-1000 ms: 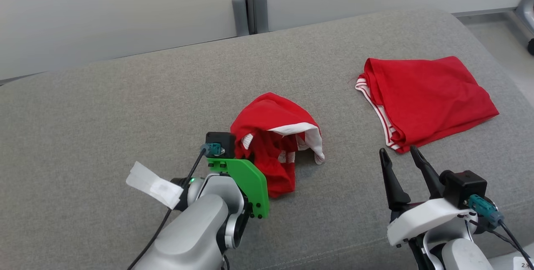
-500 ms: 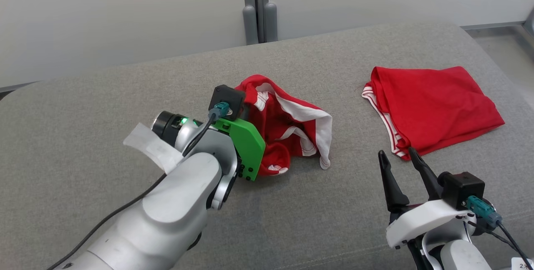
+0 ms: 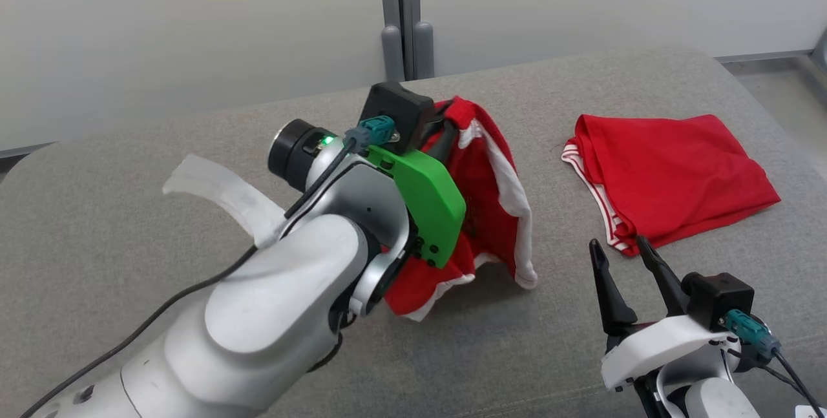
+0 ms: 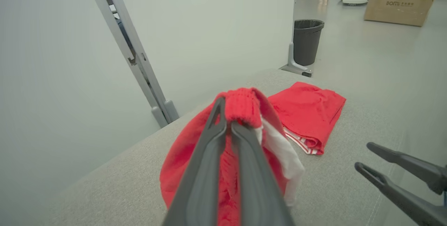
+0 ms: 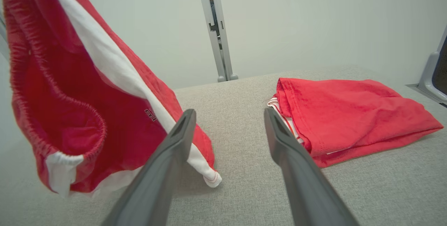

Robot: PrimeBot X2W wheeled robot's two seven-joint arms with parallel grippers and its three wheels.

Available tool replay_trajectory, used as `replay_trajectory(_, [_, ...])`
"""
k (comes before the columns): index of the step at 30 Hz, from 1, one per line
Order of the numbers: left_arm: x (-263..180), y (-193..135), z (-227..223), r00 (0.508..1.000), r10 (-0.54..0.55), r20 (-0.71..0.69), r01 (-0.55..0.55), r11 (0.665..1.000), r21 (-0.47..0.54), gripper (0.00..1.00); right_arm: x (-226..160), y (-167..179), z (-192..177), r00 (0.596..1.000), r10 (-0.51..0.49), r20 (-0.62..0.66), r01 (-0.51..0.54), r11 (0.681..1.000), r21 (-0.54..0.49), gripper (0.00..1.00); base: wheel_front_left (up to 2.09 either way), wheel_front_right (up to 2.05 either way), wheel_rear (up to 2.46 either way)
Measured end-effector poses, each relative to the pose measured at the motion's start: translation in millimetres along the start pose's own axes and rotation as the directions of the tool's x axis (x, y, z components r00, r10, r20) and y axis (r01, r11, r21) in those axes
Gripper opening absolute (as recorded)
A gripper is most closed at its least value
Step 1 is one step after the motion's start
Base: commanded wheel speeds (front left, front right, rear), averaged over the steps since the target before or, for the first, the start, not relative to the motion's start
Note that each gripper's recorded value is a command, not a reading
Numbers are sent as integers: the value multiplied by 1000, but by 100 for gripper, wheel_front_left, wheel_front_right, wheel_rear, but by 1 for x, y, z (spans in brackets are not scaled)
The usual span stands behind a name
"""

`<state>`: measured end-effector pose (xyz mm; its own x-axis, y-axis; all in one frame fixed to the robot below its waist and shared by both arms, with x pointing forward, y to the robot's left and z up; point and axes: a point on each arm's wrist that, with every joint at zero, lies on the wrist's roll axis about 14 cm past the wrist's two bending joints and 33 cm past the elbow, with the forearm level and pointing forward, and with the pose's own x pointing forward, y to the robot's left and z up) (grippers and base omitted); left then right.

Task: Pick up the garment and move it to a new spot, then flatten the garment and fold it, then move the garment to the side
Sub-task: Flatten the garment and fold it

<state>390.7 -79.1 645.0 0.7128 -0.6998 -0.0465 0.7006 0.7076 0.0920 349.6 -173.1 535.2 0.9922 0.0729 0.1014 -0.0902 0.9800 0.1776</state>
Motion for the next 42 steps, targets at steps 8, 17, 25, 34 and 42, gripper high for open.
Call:
replay_trajectory(8, [-4, 1, -13, 997, -9, -80, 5, 999, -54, 0, 2, 6, -2, 1000, 16, -4, -16, 1000, 7, 100, 0, 0, 0])
replay_trajectory(17, [-8, 86, -109, 920, 204, -335, -243, 967, -80, 0, 3, 1, -4, 1000, 3, -11, -3, 1000, 7, 100, 0, 0, 0])
replay_trajectory(25, [-15, 146, -162, 830, 320, -457, -361, 933, -1, 0, 3, -10, -7, 999, -31, -24, 31, 1000, -4, 100, 0, 0, 0])
replay_trajectory(34, [-25, 216, -183, 748, 489, -448, -504, 858, 95, 0, 7, -16, -18, 997, -47, -62, 46, 999, -19, 100, 0, 0, 0])
replay_trajectory(42, [-26, 258, -179, 713, 604, -356, -594, 790, 150, 100, 12, -14, -25, 995, -38, -88, 36, 999, -26, 100, 0, 0, 0])
